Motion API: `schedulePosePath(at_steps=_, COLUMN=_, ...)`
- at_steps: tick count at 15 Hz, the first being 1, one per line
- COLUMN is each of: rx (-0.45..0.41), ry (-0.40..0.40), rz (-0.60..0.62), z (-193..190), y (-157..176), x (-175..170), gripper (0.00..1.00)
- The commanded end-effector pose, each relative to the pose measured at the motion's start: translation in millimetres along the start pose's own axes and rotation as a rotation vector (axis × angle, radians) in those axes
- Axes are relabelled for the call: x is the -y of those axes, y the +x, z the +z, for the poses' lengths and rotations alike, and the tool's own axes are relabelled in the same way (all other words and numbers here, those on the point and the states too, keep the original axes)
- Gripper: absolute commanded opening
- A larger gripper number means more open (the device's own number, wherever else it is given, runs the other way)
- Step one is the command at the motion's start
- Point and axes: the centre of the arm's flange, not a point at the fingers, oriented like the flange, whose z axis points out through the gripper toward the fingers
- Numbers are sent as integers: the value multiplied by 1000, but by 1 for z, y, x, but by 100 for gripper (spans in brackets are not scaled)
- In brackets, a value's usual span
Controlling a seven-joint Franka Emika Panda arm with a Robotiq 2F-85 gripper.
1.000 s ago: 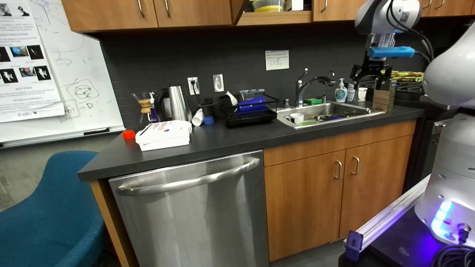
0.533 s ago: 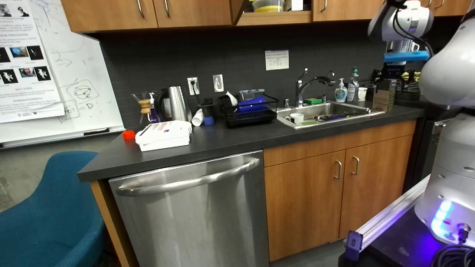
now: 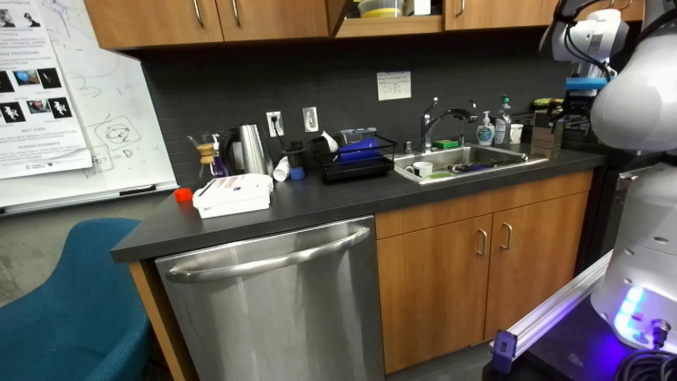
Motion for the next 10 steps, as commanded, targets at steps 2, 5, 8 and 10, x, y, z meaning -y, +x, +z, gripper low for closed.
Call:
schedulePosePath(at_steps=2, rx=-59, ry=-16, rz=-214, z=-4, y=38, x=-8, gripper=100)
schedulePosePath(at_steps=5, rx=-72, ry=-20, rz=-382, z=0, y=36, x=4, gripper=100)
schedulePosePath(at_steps=8, rx=-105, ry=-50, rz=-542, z=10, y=28, x=21, gripper=100)
schedulePosePath(at_steps=10, rx=-109, ry=-87, rz=-650, z=11, y=23, x=27, gripper=100)
